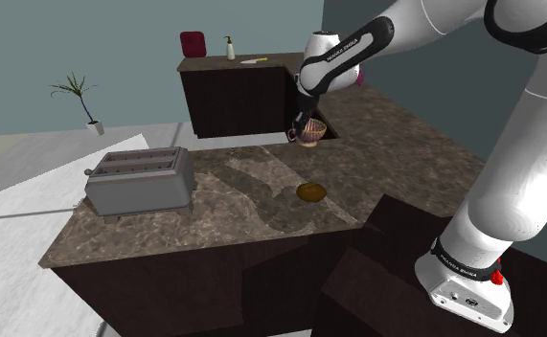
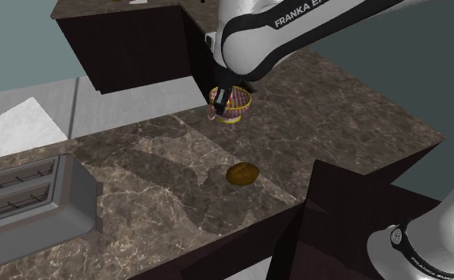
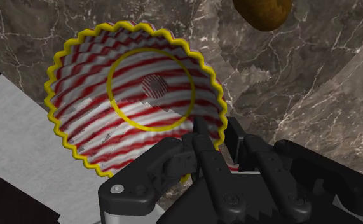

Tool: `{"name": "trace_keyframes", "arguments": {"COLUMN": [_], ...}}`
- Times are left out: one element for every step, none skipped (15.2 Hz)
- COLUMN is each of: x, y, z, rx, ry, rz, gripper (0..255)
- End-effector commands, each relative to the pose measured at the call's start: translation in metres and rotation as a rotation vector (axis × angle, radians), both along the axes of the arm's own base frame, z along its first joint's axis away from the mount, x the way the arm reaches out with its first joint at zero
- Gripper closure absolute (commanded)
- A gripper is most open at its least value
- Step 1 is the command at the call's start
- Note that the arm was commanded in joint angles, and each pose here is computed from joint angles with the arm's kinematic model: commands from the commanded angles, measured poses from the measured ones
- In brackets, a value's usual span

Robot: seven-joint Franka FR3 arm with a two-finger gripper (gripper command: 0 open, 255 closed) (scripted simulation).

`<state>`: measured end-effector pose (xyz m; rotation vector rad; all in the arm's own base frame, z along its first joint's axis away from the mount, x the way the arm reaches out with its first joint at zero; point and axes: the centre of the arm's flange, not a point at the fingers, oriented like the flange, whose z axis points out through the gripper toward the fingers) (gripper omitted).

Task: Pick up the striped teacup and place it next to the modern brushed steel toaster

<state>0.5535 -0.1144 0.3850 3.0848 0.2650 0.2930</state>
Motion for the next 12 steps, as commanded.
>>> {"name": "trace_keyframes", "arguments": {"x": [0.0,0.0,0.0,0.0,0.0,0.0,0.0,0.0,0.0,0.0,0.0,0.0], "y": [0.0,0.0,0.0,0.0,0.0,0.0,0.0,0.0,0.0,0.0,0.0,0.0], "z": [0.01,0.015,0.02,0.026,0.031,0.036,0.042,0.047,0.052,0.057,0.063,0.068], "rx": [0.0,0.0,0.0,0.0,0.0,0.0,0.0,0.0,0.0,0.0,0.0,0.0], "ry": [0.0,0.0,0.0,0.0,0.0,0.0,0.0,0.0,0.0,0.0,0.0,0.0], "rz": [0.0,0.0,0.0,0.0,0.0,0.0,0.0,0.0,0.0,0.0,0.0,0.0], "gripper": [255,255,255,255,255,255,255,255,255,255,255,255]}}
